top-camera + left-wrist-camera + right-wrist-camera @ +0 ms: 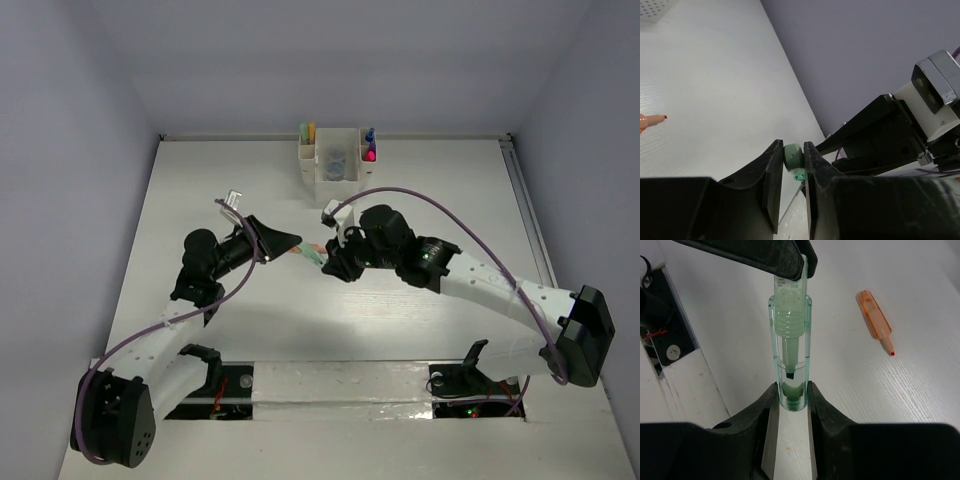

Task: Sort the stationery into containers
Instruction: Close the pen cap on the pen.

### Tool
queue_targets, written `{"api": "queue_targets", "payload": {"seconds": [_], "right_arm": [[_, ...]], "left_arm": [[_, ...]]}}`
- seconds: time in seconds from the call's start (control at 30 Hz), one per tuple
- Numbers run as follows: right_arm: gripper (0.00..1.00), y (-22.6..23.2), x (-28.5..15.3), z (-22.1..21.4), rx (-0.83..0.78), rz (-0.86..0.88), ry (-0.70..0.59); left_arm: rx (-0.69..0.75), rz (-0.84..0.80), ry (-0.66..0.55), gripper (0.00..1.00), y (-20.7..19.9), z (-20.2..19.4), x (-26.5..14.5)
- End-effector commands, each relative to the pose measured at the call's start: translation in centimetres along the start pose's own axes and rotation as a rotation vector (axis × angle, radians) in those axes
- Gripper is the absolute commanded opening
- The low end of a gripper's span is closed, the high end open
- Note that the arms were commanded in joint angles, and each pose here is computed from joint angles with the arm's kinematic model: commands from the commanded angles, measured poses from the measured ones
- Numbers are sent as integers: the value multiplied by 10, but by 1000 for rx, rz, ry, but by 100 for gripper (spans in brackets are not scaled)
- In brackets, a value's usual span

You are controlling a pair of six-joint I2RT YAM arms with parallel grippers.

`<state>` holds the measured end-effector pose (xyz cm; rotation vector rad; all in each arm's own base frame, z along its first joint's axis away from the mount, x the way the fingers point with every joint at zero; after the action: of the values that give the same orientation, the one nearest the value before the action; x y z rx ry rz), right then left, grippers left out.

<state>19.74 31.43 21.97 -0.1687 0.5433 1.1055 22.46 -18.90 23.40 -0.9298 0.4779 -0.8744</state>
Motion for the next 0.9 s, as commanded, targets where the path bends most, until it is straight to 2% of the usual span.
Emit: {"api": "queue_targets", "payload": {"seconds": [0.0, 0.3, 0.67, 0.87], "right_arm": [[0, 4, -3, 29, -17, -14, -127], [0, 2, -2, 43, -11, -33, -169], [0, -4, -22, 88, -38, -104, -337], [0, -4, -17, 116, -72, -99, -393]], "left_arm": [[50, -155, 21, 0, -37, 0, -5], [90, -125, 79, 0, -39, -15, 6], [86, -101, 86, 0, -34, -26, 5], [79, -97, 85, 0, -33, -31, 5]]}}
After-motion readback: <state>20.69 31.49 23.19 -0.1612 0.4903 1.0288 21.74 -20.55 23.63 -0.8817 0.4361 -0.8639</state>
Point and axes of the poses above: each gripper's point midway between its finger pads, its own x axis out along the fingers, its own y axis along the line the jaws close on, z = x × y, the point moved 3 cm from there along -x, back along the fingers, and after that the axes turned 1 degree about -x, right-handed, at the moved point
